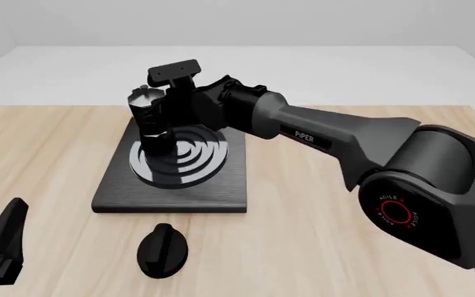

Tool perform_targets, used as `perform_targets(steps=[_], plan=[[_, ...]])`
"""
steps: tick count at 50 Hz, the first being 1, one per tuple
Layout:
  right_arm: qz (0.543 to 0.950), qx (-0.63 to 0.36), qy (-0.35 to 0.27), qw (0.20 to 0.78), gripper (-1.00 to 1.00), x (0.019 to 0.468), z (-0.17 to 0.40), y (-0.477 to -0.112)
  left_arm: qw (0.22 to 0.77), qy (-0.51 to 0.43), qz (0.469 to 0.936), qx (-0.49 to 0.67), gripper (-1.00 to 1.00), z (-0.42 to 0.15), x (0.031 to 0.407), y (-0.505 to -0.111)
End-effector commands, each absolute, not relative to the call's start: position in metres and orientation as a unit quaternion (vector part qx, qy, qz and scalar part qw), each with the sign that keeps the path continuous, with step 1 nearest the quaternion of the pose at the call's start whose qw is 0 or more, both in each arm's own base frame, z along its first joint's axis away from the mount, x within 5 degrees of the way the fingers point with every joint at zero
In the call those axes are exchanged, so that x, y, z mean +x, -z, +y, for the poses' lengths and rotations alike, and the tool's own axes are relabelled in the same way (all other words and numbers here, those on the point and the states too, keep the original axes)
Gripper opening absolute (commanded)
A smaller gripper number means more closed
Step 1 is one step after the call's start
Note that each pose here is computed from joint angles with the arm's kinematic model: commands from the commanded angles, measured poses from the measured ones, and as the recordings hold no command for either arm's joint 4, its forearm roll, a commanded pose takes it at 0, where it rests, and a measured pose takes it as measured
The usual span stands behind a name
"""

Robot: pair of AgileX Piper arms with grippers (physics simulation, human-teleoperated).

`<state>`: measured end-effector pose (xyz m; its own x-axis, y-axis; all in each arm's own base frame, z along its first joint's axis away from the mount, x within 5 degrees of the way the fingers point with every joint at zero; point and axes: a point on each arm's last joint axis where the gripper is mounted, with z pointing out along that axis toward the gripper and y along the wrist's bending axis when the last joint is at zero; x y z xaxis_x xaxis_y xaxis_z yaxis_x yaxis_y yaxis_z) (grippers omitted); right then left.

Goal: Put both moka pots on the stove.

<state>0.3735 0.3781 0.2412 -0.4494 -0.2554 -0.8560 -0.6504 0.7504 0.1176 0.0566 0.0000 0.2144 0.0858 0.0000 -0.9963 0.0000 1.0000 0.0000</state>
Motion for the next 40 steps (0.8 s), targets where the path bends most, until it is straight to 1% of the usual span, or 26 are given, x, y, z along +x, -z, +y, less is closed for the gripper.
perform_targets(steps=[1, 3, 4, 27, 40], plan=[[0.831, -0.266, -0.227, 0.432, -1.0, 0.371, 0.377, -0.231, 0.737, 0.0, 0.676, 0.0, 1.0, 0.0, 0.057, -0.214], [0.833, -0.266, -0.223, 0.431, -1.0, 0.372, 0.373, -0.23, 0.737, 0.0, 0.676, 0.0, 1.0, 0.0, 0.057, -0.214], [0.832, -0.266, -0.225, 0.431, 1.0, 0.371, 0.375, -0.23, 0.737, 0.0, 0.676, 0.0, 1.0, 0.0, 0.057, -0.214], [0.832, -0.27, -0.228, 0.427, 1.0, 0.364, 0.379, -0.227, 0.737, 0.0, 0.676, 0.0, 1.0, 0.0, 0.057, -0.214], [0.828, -0.271, -0.23, 0.434, 1.0, 0.357, 0.371, -0.239, 0.737, 0.0, 0.676, 0.0, 1.0, 0.0, 0.057, -0.214]])
